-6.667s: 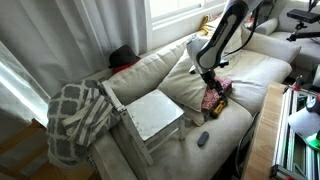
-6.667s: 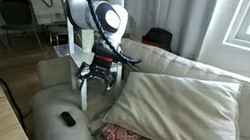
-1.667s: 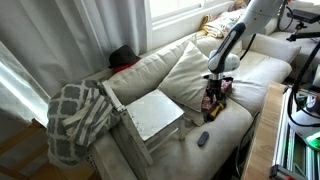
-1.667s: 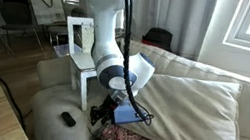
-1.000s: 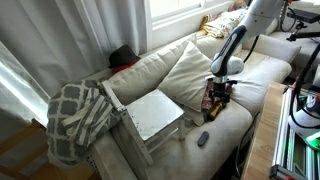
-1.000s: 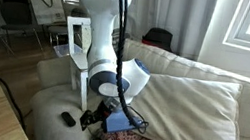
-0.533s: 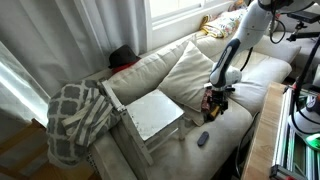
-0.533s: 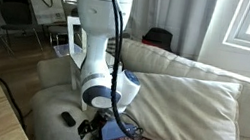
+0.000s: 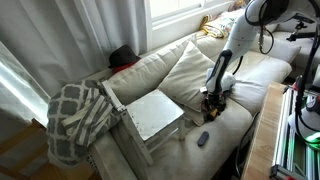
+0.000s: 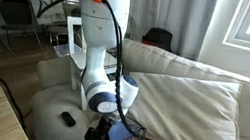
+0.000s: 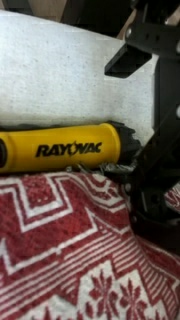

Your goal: Put the yellow torch on the white chair in a standing position

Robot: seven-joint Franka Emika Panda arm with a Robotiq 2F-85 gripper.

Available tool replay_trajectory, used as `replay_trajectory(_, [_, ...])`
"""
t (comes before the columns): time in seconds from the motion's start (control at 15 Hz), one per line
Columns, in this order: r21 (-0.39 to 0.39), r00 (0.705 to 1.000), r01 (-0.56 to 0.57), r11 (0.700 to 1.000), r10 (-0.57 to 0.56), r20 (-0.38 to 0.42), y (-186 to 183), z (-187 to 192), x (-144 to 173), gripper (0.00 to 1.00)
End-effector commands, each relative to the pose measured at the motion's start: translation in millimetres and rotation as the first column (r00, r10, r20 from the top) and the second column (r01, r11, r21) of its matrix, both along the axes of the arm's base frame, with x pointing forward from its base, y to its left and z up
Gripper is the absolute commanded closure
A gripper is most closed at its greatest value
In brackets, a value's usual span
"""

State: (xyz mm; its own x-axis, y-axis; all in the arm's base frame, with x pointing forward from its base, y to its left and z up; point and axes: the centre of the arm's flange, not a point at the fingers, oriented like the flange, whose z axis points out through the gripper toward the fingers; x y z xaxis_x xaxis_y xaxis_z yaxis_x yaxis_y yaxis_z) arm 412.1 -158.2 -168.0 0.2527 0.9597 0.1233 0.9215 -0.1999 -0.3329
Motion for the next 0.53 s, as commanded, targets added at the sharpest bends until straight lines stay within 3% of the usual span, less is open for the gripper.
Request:
replay_trajectory(0.0, [-0.079, 1.0, -0.024, 0.997, 0.024, -0.002, -1.8, -30.7, 6.5, 0.01])
replay_trajectory(0.2, [-0.089, 1.0, -0.031, 0.996, 0.031, -0.007, 5.9, -42.2, 5.0, 0.0])
replay_trajectory(0.47, [-0.112, 0.999, -0.032, 0.993, 0.029, -0.024, 11.6, -60.7, 0.9, 0.11])
